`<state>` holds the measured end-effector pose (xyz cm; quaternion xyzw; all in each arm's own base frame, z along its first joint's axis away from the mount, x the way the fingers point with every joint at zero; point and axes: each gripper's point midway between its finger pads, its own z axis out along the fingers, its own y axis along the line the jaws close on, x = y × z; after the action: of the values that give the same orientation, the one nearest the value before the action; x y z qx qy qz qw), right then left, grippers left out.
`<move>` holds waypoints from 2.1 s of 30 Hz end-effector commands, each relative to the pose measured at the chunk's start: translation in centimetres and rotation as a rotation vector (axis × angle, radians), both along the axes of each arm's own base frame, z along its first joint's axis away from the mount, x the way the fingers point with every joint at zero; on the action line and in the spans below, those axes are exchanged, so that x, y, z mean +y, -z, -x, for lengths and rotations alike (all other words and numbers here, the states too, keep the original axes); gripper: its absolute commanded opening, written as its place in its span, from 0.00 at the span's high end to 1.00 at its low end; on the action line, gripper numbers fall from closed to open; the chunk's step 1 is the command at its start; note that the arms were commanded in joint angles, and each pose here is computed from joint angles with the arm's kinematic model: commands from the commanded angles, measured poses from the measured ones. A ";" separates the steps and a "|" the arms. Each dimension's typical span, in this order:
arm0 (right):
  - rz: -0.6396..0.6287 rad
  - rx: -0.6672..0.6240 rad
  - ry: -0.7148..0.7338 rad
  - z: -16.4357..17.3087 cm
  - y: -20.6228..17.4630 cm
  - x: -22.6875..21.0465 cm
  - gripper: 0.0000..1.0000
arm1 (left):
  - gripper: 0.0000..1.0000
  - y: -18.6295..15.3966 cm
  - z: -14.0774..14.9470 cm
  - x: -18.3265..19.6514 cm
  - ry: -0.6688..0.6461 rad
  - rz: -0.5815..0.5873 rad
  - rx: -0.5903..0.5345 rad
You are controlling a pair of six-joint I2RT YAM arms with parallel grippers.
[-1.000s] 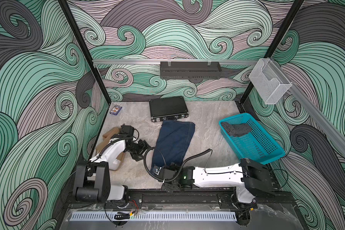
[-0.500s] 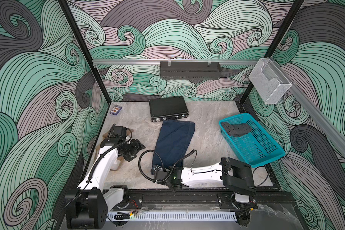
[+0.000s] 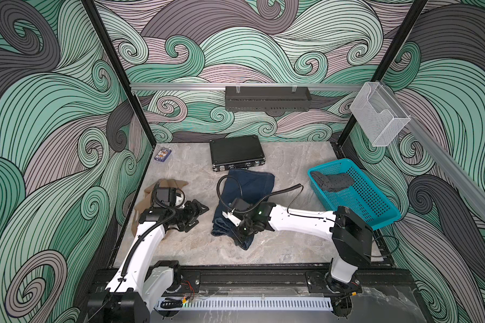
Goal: Roll up the skirts
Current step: Roll the skirt at the center of the board.
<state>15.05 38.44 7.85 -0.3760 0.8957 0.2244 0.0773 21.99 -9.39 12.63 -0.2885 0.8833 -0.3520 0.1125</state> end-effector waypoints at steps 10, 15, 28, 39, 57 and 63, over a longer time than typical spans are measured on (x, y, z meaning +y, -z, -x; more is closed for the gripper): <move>-0.238 0.664 0.149 -1.6 -2.7 2.8 1.00 | 0.21 -1.3 2.0 -2.7 -0.042 0.182 -0.056; -0.284 0.829 0.251 -3.3 -1.3 4.2 1.00 | 0.20 -0.3 1.1 -4.6 0.033 0.155 -0.013; -0.312 0.866 0.308 -4.3 0.1 5.2 1.00 | 0.21 4.8 -2.3 -7.0 0.105 0.027 0.078; -0.302 0.831 0.309 -4.3 0.6 5.0 0.94 | 0.74 8.2 -3.3 -6.6 0.100 -0.124 0.223; -0.330 -0.210 0.249 -10.7 -4.0 -2.1 0.21 | 1.00 8.8 -3.5 -4.3 0.102 -0.341 0.374; -0.441 -0.613 -0.034 -4.9 -4.8 -1.0 0.18 | 1.00 8.8 -3.9 -4.9 0.113 -0.323 0.393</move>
<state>19.22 35.83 10.23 -0.3558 0.8300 0.3264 0.2793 25.45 -14.96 4.05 -0.2822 0.9427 -0.1734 -0.0398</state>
